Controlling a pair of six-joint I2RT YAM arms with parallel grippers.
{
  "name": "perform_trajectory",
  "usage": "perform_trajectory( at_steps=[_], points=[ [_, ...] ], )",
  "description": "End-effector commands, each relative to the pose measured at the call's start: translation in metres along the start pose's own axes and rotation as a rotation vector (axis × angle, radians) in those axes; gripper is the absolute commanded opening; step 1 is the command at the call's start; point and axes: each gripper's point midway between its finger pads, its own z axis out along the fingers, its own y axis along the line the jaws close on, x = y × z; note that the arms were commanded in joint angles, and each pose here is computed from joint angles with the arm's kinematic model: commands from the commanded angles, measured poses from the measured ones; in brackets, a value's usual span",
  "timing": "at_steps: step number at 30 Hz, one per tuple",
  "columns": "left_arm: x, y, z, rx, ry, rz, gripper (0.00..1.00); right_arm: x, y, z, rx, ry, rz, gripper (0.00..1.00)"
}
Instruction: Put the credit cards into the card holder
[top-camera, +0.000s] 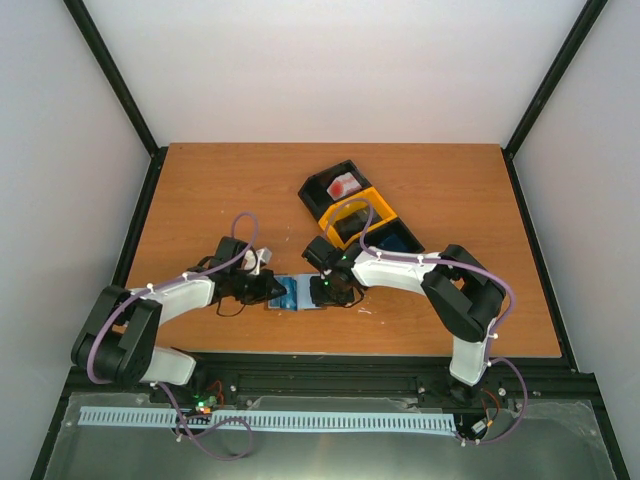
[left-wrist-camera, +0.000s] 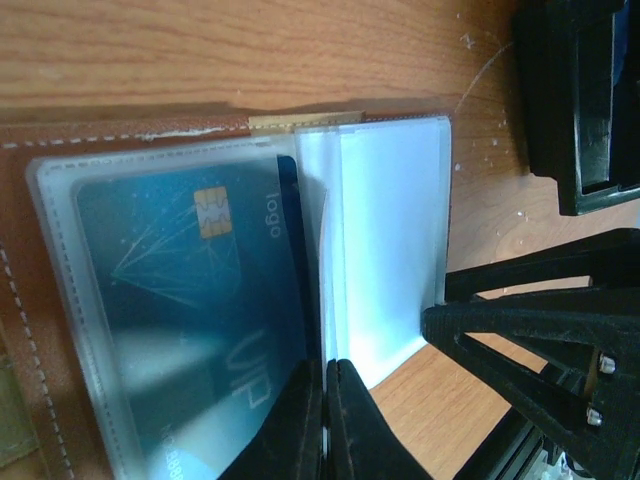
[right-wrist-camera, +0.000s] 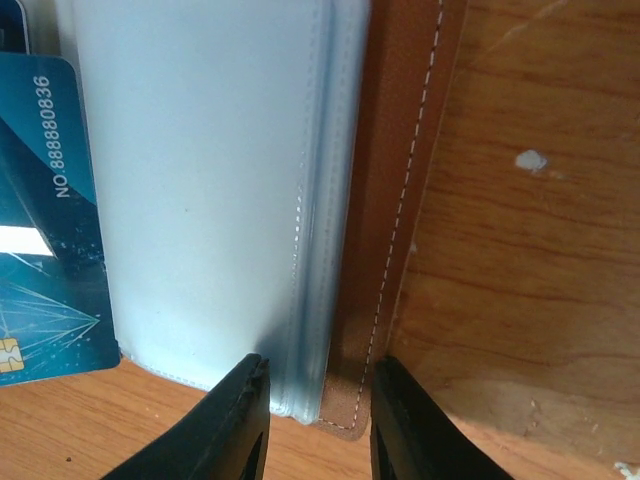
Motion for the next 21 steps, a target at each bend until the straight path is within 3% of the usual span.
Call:
perform_trajectory(
  at_steps=[1, 21],
  points=[
    [-0.013, 0.000, -0.001, -0.010, -0.054, 0.020, 0.01, 0.006, -0.014, 0.012, 0.057, 0.030, 0.018, 0.29],
    [-0.012, -0.003, 0.014, 0.052, -0.005, -0.003, 0.01, 0.010, -0.016, 0.020, 0.060, 0.065, 0.017, 0.28]
  ],
)
